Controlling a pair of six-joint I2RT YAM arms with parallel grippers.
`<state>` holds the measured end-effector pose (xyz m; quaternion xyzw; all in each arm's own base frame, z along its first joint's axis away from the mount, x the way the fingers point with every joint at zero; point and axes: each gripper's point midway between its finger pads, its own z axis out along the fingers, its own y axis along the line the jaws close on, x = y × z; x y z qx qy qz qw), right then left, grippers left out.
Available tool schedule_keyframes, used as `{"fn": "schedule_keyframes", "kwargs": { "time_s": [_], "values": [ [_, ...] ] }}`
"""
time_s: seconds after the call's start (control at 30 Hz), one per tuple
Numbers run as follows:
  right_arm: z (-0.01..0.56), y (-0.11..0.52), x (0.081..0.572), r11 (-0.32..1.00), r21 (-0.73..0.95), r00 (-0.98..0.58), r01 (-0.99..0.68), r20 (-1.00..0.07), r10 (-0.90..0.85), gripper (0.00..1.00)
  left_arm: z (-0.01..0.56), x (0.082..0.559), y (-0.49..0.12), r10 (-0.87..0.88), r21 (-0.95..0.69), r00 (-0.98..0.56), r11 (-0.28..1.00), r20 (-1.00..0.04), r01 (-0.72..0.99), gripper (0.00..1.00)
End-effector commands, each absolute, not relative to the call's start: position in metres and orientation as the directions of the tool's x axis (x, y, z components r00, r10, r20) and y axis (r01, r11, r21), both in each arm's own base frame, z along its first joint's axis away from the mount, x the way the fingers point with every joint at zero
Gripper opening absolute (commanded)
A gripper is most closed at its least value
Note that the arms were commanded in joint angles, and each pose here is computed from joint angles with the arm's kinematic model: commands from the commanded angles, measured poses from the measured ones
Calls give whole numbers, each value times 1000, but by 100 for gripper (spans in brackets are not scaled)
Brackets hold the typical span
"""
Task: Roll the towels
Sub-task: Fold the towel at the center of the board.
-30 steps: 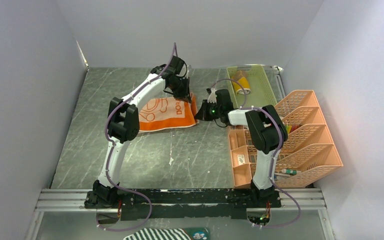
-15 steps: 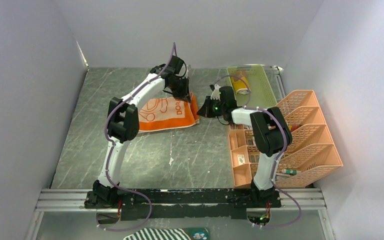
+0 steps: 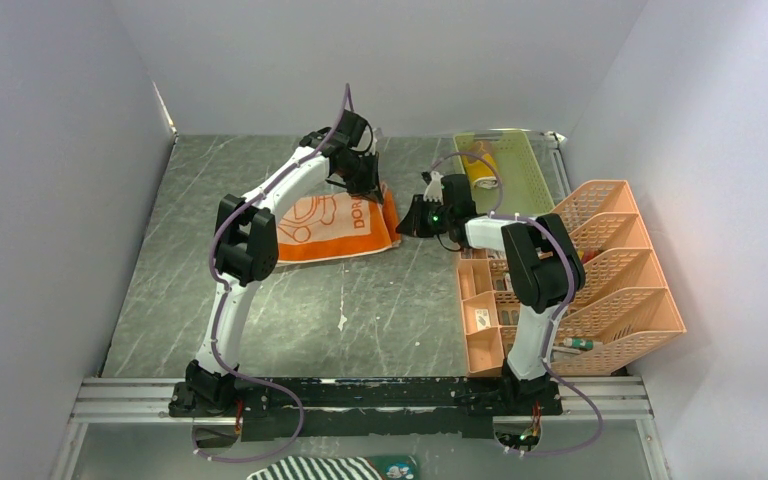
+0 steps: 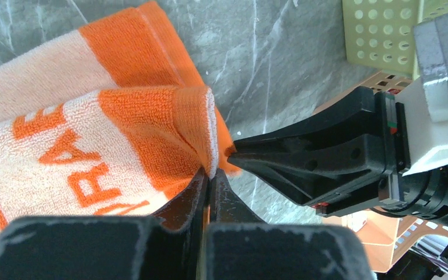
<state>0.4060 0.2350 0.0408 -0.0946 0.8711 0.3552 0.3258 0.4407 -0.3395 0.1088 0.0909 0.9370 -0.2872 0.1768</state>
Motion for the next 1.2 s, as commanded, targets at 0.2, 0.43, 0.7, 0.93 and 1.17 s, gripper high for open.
{"fn": "schedule_keyframes", "kwargs": {
  "time_s": [0.2, 0.43, 0.7, 0.93, 1.17],
  "values": [
    [51, 222, 397, 744, 535, -755, -399, -653, 65, 40, 110, 451, -359, 19, -585, -922, 768, -386, 261, 7],
    [72, 202, 395, 782, 504, -723, -366, -683, 101, 41, 97, 457, -364, -11, -602, -929, 764, -370, 231, 7],
    [105, 164, 397, 867, 410, -624, -283, -765, 159, 46, 84, 454, -368, -16, -620, -938, 755, -345, 215, 25],
    [147, 184, 406, 807, 433, -535, -402, -826, 177, 46, 161, 473, -334, -113, -619, -855, 738, -507, 269, 77],
    [149, 259, 415, 693, 440, -507, -571, -853, 124, 47, 188, 456, -228, -331, -622, -734, 767, -593, 156, 84]
  ]
}}
